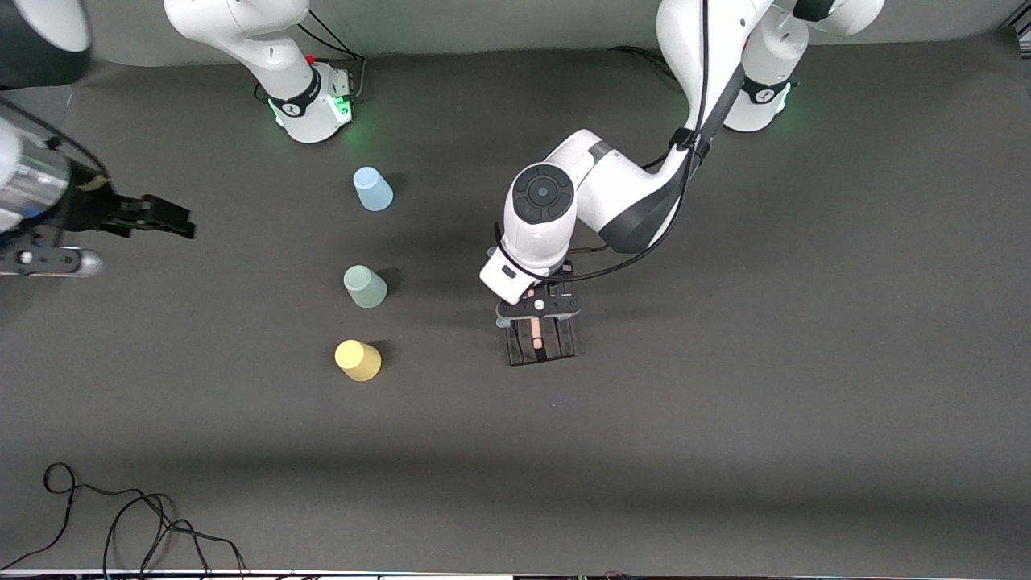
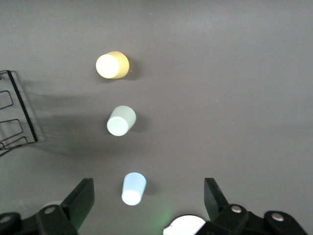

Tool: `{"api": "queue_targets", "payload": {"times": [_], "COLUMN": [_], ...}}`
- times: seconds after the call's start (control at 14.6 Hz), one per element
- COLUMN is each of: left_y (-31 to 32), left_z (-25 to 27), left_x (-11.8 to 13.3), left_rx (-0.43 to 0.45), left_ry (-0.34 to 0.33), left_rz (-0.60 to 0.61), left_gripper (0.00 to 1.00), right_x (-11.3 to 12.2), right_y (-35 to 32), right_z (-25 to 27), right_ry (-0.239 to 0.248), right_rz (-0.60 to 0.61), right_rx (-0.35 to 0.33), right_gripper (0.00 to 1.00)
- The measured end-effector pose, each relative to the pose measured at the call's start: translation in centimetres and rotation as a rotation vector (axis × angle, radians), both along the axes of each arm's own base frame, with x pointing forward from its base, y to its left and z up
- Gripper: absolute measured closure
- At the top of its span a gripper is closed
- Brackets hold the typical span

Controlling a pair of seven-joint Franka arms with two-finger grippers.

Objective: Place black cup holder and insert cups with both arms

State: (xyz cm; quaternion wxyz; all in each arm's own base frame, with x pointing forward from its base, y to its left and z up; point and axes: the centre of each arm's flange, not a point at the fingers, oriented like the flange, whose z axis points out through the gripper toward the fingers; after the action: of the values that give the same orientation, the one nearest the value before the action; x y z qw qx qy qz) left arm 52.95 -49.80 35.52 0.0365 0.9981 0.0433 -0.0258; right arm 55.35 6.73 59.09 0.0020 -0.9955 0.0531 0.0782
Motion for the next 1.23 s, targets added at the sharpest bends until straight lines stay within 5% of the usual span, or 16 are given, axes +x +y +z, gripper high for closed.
{"api": "queue_targets", "payload": {"times": [0.14, 0.27, 0.68, 1.23], "left_y": [0.0, 0.0, 2.2, 20.3], "left_z": [0.1, 0.2, 3.4, 18.5], "left_x": [0.0, 0.1, 2.0, 7.9], "left_rx": [0.0, -0.001, -0.001, 0.032], "left_ry": [-0.001, -0.002, -0.015, -0.013], "left_rz": [0.0, 0.0, 0.039, 0.095], "left_gripper": [0.63, 0.59, 0.01, 0.0], "right_x": [-0.1, -0.2, -3.0, -7.7], "right_y": [2.8, 4.6, 4.6, 9.0], "right_z": [-1.5, -3.6, -10.6, -21.2], "right_ry": [-0.004, -0.015, -0.055, -0.102], "right_rz": [-0.028, -0.046, -0.075, -0.143], "right_rx": [-0.011, -0.016, -0.003, -0.005], "right_gripper": [0.0, 0.0, 0.0, 0.0]}}
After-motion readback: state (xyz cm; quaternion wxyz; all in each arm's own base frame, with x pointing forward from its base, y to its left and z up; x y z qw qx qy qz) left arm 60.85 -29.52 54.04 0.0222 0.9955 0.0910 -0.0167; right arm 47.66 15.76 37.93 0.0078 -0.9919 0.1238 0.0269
